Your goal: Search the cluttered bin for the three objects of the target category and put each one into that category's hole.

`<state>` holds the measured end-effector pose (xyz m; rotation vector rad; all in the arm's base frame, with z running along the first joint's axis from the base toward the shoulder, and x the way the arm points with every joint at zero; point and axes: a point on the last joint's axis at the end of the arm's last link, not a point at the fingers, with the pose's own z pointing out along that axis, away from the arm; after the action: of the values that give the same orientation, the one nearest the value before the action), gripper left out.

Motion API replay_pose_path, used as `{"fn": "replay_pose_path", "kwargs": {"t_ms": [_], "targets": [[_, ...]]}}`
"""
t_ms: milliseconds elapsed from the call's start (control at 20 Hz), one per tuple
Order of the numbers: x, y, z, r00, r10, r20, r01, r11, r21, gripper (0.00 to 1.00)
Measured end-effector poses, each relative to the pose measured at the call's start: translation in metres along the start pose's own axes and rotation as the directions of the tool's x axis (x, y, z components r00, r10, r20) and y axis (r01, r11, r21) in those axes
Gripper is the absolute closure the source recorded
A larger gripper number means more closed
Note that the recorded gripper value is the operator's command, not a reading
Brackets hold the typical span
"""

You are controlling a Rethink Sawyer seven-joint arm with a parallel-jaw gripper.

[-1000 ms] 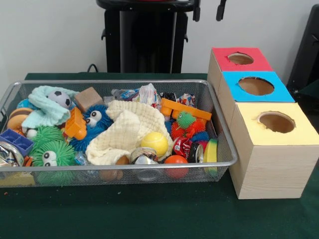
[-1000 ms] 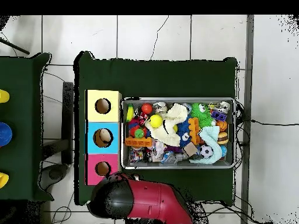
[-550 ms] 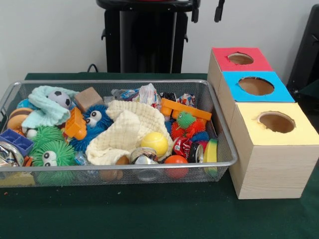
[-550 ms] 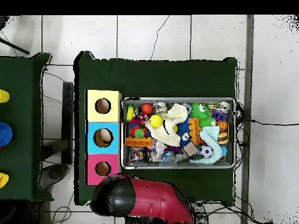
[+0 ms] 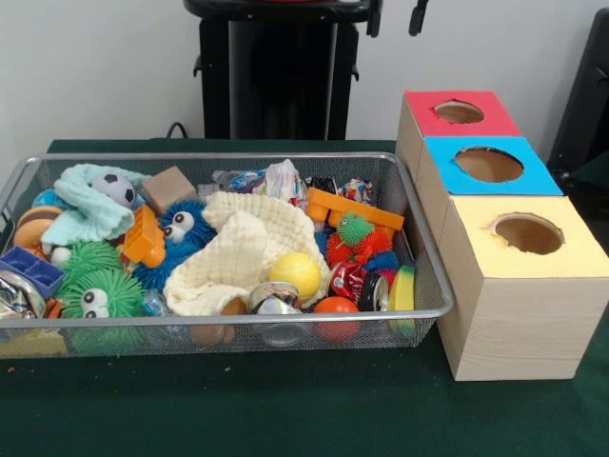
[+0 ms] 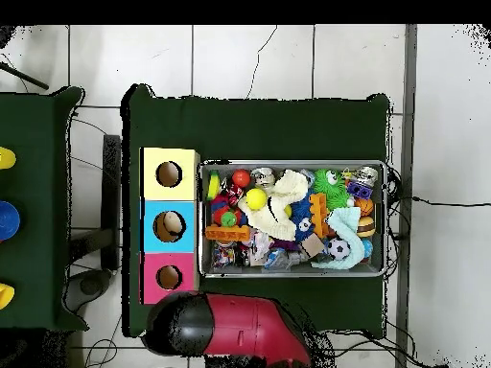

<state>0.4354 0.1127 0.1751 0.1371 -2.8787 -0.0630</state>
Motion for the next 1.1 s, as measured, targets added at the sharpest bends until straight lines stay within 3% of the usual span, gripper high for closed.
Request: {"fn": "replay_pose_path", "kwargs": {"t_ms": [250,650,1100], "targets": [[0.000,0.000,0.002,0.9992,-0.001,-0.039,0.000,1.0000,-0.007,0.00],[-0.010,-0.002,0.006,0.9988,0.000,-0.048,0.000,0.9999,-0.010,0.00],[-0.014,-0.003,0.009,0.9957,-0.001,-0.093,-0.001,0.9998,-0.019,0.00]]}}
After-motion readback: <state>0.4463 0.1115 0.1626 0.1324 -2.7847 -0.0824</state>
